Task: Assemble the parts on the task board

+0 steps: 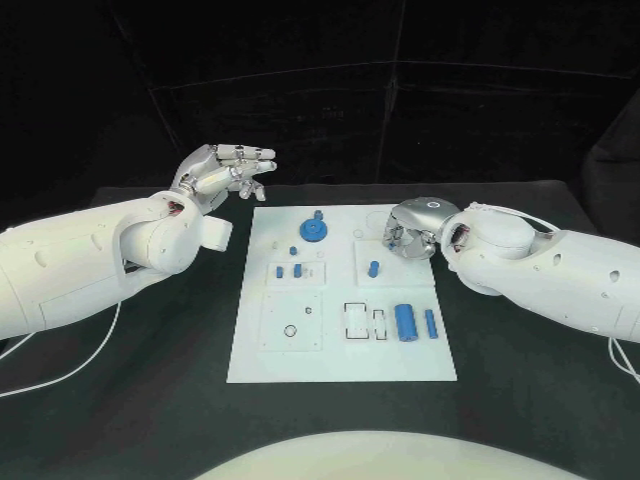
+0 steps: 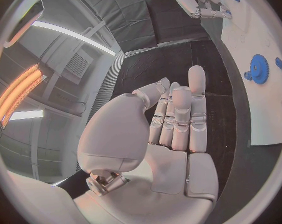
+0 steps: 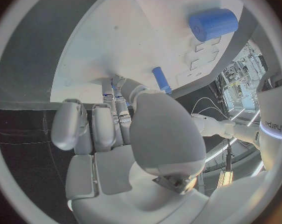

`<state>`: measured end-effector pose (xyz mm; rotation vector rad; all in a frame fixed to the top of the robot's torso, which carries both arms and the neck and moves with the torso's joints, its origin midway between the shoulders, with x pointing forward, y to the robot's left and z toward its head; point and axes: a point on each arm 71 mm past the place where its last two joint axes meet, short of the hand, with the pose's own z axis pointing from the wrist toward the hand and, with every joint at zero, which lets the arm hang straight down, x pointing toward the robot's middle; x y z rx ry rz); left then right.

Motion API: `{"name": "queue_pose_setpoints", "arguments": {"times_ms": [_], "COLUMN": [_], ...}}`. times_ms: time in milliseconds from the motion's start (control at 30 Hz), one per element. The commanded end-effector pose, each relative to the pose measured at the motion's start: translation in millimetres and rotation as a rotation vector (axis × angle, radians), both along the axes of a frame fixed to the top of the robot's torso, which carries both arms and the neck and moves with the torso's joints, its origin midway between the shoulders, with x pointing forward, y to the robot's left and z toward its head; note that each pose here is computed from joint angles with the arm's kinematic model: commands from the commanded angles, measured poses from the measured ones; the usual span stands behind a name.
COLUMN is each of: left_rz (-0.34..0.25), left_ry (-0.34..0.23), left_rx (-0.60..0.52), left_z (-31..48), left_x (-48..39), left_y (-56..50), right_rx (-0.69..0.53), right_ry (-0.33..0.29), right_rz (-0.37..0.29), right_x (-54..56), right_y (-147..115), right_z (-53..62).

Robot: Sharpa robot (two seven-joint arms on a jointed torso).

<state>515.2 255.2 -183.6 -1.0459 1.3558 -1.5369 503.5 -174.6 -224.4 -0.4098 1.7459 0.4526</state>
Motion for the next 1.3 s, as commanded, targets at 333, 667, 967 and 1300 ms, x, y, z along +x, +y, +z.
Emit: {"name": "queue_pose_setpoints", "arguments": {"times_ms": [333, 667, 967, 1300], "left_rz": [0.016, 0.017, 0.008, -0.005], "left_ry": [0.001, 0.004, 0.006, 0.006], "left_rx": [0.001, 0.002, -0.001, -0.005], "left_z": [1.0, 0.7, 0.9, 1.7], "left_x": [1.3, 1.6, 1.1, 0.8], "left_y": [4.3, 4.7, 1.5, -4.0], "right_rx": [0.103, 0.185, 0.253, 0.228], "right_ry": [-0.071, -0.066, -0.058, -0.008], "right_rz": [-0.005, 0.017, 0.118, 0.226], "right_x": [-9.0, -27.2, -51.7, -64.7], "right_y": [-6, -4, 32, 78], "right_z": [14.1, 27.4, 42.9, 42.2]}}
